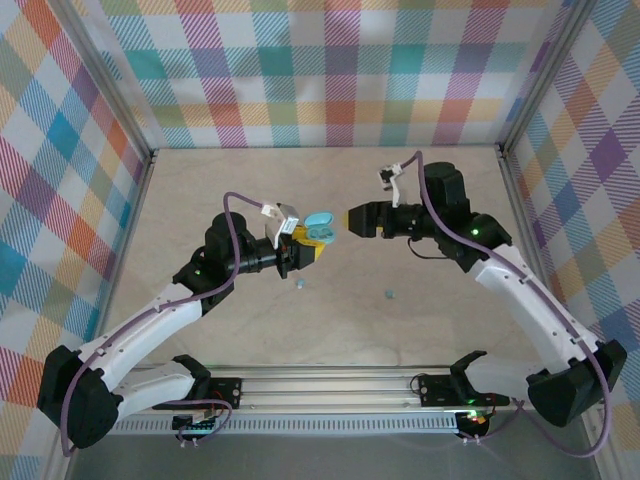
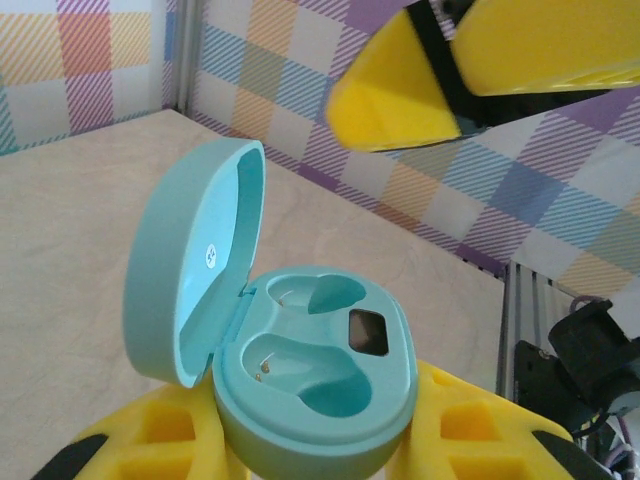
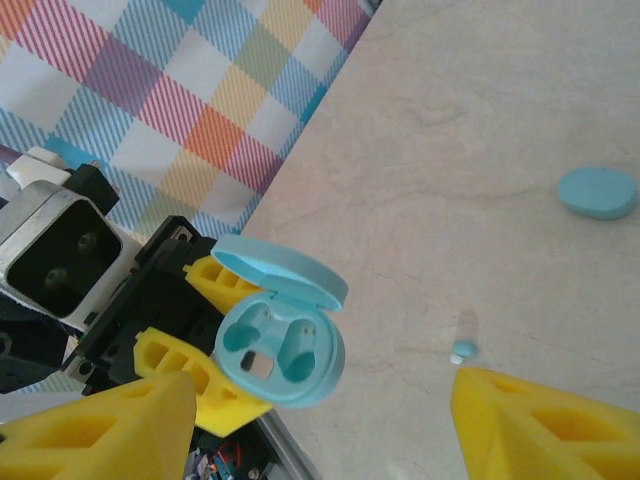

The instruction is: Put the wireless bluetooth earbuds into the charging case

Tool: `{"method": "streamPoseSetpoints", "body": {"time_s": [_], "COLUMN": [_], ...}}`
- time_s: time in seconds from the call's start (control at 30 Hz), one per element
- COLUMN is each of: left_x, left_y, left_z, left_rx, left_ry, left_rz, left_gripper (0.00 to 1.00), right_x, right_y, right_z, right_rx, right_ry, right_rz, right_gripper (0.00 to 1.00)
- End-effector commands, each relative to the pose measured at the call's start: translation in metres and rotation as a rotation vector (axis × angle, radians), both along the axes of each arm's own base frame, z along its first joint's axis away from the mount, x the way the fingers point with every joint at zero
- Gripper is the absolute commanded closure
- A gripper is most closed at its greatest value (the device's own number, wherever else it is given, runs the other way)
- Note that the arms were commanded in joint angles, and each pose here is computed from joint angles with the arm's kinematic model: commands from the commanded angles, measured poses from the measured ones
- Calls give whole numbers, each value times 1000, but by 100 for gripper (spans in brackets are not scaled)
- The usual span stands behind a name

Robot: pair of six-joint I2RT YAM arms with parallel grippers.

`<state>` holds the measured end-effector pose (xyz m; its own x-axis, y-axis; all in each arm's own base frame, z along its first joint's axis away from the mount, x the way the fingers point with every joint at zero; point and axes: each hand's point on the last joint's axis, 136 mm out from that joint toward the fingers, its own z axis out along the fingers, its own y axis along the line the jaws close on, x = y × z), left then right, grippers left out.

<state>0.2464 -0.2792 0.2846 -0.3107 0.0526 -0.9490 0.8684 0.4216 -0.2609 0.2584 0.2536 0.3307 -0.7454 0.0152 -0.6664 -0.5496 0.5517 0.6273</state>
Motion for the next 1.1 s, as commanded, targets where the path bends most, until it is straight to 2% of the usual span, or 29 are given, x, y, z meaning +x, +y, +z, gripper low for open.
{"method": "streamPoseSetpoints", "body": {"time_s": [0.0,0.17,0.37,0.63,0.87,1.07], "left_x": [-2,-5,-10,-14,-12,-7], "left_y": [3,7,14,20,19,16], "left_z": [-8,-19,-26,-34,-37,-42], "left_rx": [30,43,49,62,67,71], "left_ry": [-6,7,13,23,27,50], "left_rz": [19,23,46,60,65,67], "left_gripper": [95,95,95,95,95,96], "right_x": [-5,-6,-4,-12,-24,-28], "right_y": [-18,-47,-76,-86,-88,-87], "right_z": [0,-17,-71,-173,-222,-263], "right_rx": [-32,-178,-426,-621,-810,-899], "right_ry": [6,1,63,208,268,351], "right_rz": [-64,-162,-217,-159,-61,23], "right_gripper": [31,36,43,49,50,54]}}
